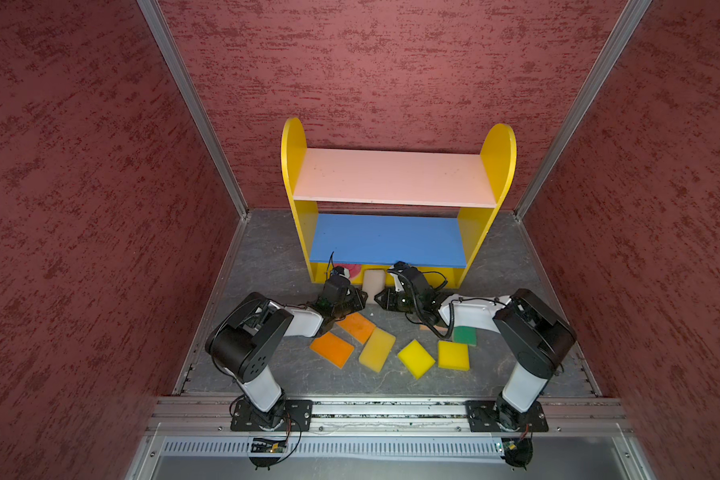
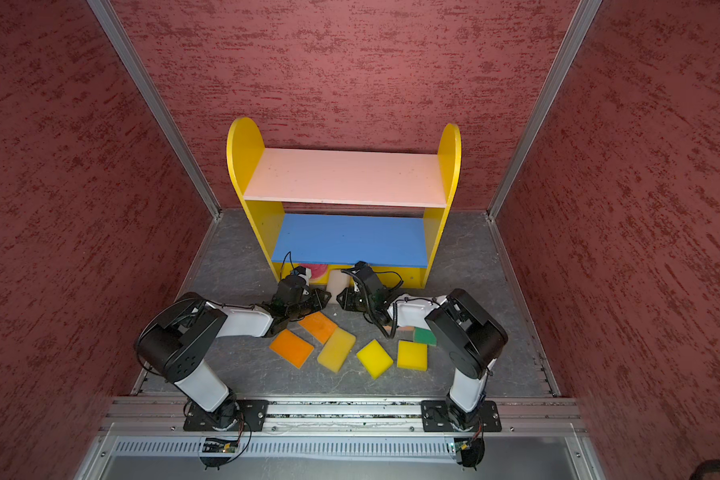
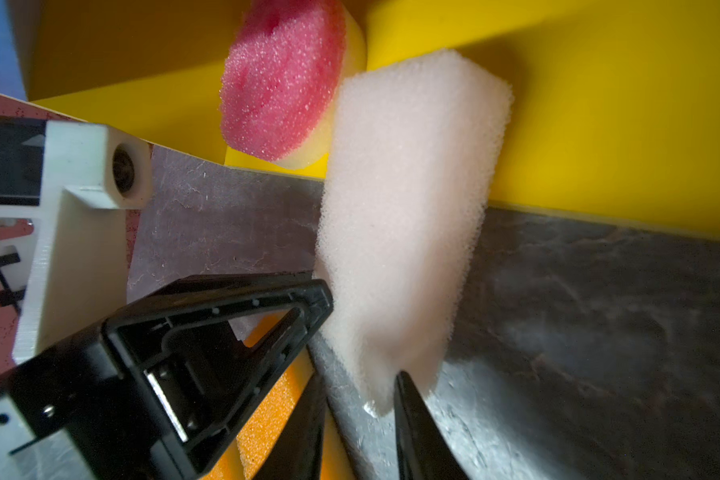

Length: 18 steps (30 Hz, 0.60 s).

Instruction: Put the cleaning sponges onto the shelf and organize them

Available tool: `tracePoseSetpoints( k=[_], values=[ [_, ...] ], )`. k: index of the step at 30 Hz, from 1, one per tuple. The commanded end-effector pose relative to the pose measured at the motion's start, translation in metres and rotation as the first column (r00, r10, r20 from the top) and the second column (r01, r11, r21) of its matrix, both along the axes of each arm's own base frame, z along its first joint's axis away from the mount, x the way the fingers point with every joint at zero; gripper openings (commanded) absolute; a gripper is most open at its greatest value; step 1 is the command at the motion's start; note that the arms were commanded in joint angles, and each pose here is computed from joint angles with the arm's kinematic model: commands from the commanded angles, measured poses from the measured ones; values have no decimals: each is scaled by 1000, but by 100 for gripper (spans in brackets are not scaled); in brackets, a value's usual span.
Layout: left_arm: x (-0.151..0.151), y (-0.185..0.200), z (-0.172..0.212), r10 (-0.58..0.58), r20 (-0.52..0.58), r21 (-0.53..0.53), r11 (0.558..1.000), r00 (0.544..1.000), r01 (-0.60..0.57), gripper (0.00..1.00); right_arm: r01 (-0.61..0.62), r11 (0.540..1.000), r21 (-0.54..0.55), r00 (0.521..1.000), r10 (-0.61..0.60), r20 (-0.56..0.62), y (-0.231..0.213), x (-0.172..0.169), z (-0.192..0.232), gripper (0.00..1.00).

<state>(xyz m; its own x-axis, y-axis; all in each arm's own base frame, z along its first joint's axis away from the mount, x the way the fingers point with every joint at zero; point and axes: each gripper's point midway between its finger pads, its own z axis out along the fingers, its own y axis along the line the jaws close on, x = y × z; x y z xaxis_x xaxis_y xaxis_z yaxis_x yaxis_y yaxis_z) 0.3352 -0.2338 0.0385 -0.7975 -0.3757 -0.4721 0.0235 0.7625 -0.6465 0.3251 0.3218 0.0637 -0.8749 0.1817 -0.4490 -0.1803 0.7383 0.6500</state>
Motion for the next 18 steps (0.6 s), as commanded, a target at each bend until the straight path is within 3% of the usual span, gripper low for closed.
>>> tracePoseSetpoints(
  k=[1, 6, 18],
  values=[
    [-1, -5, 9, -14, 25, -15, 1000, 1000, 14, 36, 133, 991, 2, 991, -133, 6, -19, 15, -4, 35],
    [-6, -8, 16, -29, 38, -16, 999, 999, 30, 40, 209, 978, -12, 978, -208, 21, -34, 10, -7, 37],
    [-17, -10, 4, -39, 1, -16, 999, 999, 39, 40, 221, 974, 46, 974, -223, 36, -21, 0, -5, 34]
  ],
)
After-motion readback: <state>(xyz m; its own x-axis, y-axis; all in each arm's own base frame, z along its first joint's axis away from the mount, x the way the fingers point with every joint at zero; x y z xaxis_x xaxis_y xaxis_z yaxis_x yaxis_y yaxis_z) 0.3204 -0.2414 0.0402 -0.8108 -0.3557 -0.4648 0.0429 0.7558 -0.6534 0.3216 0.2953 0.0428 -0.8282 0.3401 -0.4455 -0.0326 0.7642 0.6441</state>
